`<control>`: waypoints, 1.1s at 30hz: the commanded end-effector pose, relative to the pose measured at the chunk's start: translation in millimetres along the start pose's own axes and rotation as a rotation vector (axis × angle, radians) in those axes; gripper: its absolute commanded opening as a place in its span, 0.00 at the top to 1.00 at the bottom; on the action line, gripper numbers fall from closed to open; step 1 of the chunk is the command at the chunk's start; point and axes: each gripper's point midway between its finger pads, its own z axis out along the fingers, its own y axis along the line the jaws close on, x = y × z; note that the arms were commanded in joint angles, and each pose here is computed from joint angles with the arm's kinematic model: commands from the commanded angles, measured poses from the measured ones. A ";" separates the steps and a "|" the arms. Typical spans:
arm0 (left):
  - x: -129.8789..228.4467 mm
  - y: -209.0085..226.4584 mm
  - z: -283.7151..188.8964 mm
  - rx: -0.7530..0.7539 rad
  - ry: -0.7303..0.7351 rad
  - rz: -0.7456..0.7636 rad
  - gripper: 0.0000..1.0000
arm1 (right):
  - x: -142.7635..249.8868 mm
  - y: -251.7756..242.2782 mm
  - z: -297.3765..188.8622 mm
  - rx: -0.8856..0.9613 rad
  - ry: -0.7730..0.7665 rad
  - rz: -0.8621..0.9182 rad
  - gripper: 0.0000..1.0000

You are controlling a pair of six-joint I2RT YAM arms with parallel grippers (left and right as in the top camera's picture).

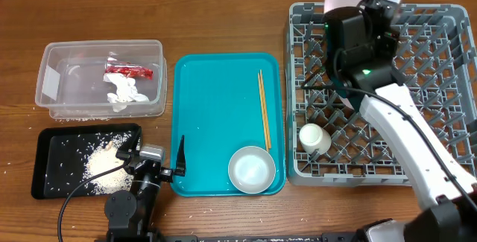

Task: Sort waste into correct bins and load items into the dishwasher
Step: 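Lift the white plate and carry it over the dish rack, then stand the plate upright in the rack's back row and release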

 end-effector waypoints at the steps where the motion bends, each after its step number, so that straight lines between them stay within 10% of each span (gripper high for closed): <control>1: 0.6 0.4 -0.1 0.000 -0.006 0.019 0.00 | 10.2 2.7 9.7 0.067 0.013 -0.113 0.96; 18: 0.6 0.4 -0.1 0.000 -0.006 0.019 0.00 | 70.4 60.6 -32.9 -0.109 0.120 -0.388 0.95; 33: 0.7 0.4 -0.1 0.000 -0.006 0.019 0.00 | 48.9 39.4 -11.9 -0.038 0.120 -0.214 0.96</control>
